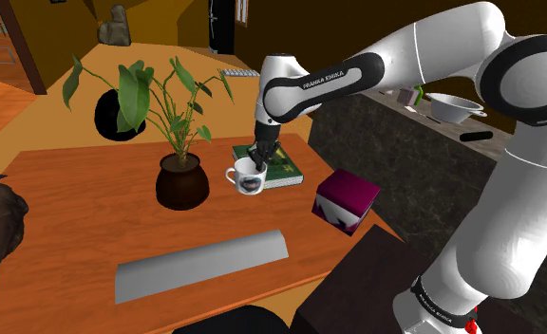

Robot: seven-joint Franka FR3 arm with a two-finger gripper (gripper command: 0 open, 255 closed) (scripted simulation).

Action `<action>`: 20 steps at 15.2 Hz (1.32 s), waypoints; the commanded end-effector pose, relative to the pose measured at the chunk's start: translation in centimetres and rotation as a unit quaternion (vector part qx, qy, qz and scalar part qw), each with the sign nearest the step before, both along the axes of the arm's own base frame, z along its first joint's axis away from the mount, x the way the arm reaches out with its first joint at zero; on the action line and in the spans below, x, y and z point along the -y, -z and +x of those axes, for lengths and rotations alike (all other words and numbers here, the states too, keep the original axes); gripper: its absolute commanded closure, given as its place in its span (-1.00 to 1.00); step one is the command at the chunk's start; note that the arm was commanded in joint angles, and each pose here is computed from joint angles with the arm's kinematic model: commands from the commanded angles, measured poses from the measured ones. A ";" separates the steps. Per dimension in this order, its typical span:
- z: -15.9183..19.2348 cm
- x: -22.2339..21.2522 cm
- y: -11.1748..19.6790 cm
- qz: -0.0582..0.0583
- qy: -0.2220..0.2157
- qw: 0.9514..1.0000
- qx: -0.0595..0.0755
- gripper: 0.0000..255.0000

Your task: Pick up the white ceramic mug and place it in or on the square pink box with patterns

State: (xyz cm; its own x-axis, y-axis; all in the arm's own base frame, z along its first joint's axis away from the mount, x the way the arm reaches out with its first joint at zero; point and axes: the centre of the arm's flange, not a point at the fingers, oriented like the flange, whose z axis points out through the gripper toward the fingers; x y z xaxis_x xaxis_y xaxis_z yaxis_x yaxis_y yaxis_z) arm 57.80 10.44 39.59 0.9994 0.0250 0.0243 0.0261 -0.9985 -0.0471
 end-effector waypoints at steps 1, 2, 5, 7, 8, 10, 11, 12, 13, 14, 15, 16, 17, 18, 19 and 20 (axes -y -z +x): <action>0.1 0.1 -1.0 0.000 0.000 1.000 0.000 1.00; 0.1 0.1 -1.5 0.000 0.000 1.000 0.000 1.00; -0.6 1.2 -2.6 0.000 0.000 1.000 0.000 1.00; -1.8 3.6 -2.8 0.000 0.000 1.000 0.000 1.00; -2.4 4.7 -2.8 0.000 0.000 1.000 0.000 1.00; -3.7 7.0 -3.0 0.000 0.000 1.000 0.000 1.00; -4.3 8.2 -3.1 0.000 0.000 1.000 0.000 1.00; -4.9 9.4 -3.1 0.000 0.000 1.000 0.000 1.00; -5.5 10.5 -3.2 0.000 0.000 1.000 0.000 1.00; -6.1 11.7 -3.3 0.000 0.000 1.000 0.000 1.00; -6.8 12.9 -3.3 0.000 0.000 1.000 0.000 1.00; -7.4 14.0 -3.4 0.000 0.000 1.000 0.000 1.00; -8.0 15.2 -3.5 0.000 0.000 1.000 0.000 1.00; -8.6 16.3 -3.6 0.000 0.000 1.000 0.000 1.00; -9.3 17.5 -3.6 0.000 0.000 1.000 0.000 1.00; -9.9 18.7 -3.7 0.000 0.000 1.000 0.000 1.00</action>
State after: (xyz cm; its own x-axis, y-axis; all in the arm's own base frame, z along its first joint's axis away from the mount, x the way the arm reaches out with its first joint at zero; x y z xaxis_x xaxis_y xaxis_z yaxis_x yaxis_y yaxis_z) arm 48.63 -6.81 43.33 0.9994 0.0237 0.0236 0.0248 -0.9986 -0.0469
